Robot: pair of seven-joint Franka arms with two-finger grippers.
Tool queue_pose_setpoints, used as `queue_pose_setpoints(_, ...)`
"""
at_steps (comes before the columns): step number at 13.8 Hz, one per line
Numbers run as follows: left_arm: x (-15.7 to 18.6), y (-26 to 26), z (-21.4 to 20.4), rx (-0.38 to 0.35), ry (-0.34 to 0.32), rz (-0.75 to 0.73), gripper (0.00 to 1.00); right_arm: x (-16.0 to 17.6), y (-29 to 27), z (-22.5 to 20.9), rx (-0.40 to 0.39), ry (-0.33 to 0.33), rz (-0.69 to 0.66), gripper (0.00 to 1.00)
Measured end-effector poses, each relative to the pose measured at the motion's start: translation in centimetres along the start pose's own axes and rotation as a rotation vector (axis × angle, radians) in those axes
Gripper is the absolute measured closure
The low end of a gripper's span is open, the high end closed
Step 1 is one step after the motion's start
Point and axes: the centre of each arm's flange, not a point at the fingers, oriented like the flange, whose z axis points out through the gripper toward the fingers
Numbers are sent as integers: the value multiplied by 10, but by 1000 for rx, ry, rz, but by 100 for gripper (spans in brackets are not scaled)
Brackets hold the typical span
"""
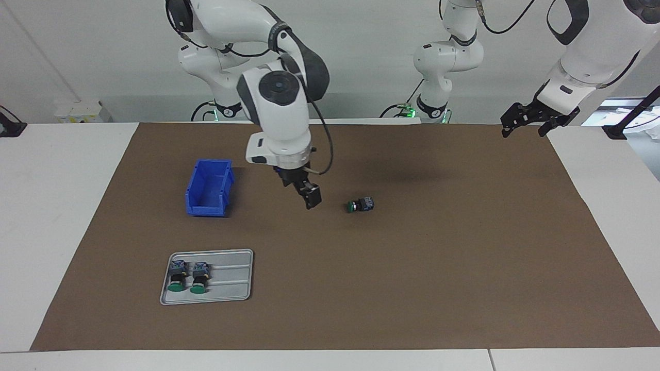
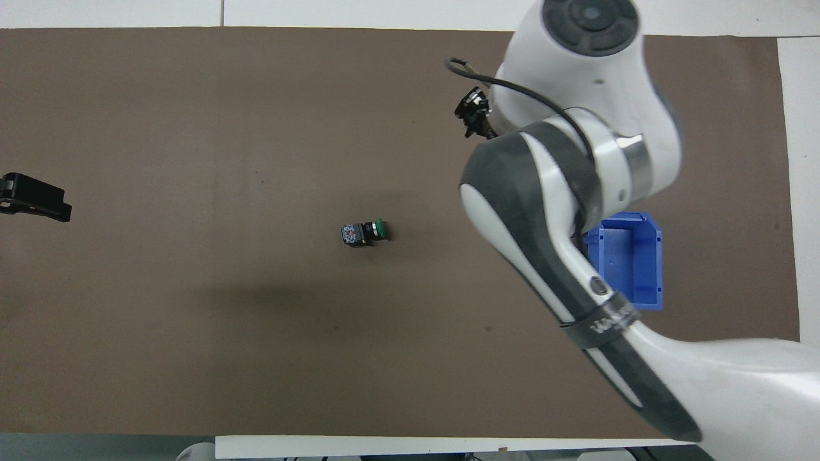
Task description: Place and press button with both arms
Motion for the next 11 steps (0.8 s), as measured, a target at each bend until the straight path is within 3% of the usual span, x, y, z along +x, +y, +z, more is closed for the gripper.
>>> queue_pose_setpoints(4,0,0,0,0,0,-6,0,65,82,-45,-32,-28,-219,2)
queue_pose_setpoints(11,0,1,2,0,-5,-24,0,99,192,-124,-30,-13,-531,2)
